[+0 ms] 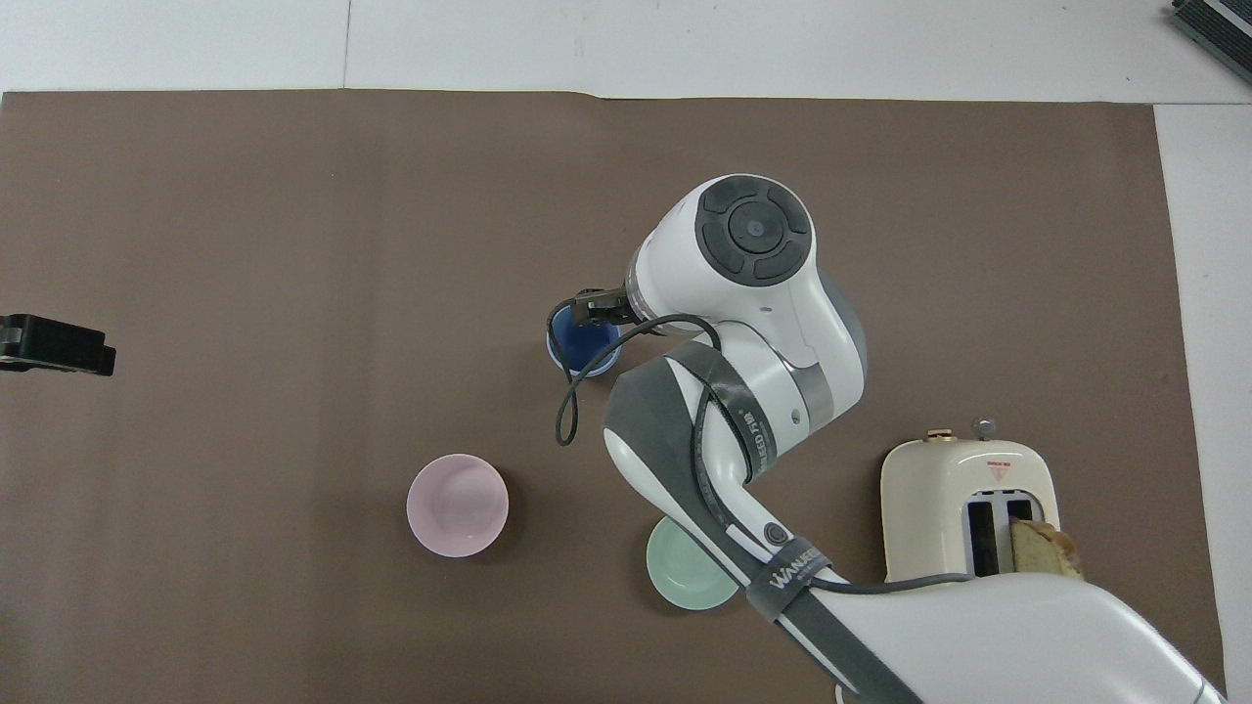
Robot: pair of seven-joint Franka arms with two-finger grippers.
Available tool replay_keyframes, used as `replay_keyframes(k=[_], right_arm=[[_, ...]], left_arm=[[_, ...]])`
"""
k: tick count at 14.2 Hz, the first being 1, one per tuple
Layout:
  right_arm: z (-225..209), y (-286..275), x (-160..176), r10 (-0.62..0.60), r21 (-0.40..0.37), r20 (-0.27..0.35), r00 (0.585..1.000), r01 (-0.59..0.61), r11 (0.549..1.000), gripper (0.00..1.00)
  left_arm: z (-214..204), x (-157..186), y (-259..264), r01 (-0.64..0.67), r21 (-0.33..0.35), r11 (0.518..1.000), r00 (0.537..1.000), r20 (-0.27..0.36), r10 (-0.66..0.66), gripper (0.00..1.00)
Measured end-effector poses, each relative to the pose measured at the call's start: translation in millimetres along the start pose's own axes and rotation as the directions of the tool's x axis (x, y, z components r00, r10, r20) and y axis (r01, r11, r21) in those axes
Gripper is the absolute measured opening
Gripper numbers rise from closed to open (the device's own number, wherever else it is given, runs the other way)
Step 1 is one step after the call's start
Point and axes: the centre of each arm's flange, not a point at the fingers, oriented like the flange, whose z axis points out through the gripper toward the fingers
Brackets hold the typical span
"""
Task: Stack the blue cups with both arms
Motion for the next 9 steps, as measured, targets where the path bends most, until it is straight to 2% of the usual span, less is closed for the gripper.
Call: replay_keyframes(k=[2, 5, 9], right_arm=[[-13, 16, 5, 0.008, -0.042, 0.004, 1.000, -0.008, 0.999, 1.00], [-56, 58, 16, 0.061, -0.078, -0.007, 0.998, -0.061, 0.995, 1.00], [-105, 99, 14, 0.083, -0.121, -0.020, 0.996, -0.085, 0.989, 1.00]], left_arm=[[0, 0, 0, 0.000, 0.000, 1.000, 1.000, 0.000, 0.000, 1.00], [0, 0, 0, 0.000, 0.000, 1.000, 1.000, 0.000, 0.000, 1.00], [0, 0, 0, 0.000, 0.000, 1.000, 1.000, 0.000, 0.000, 1.00]])
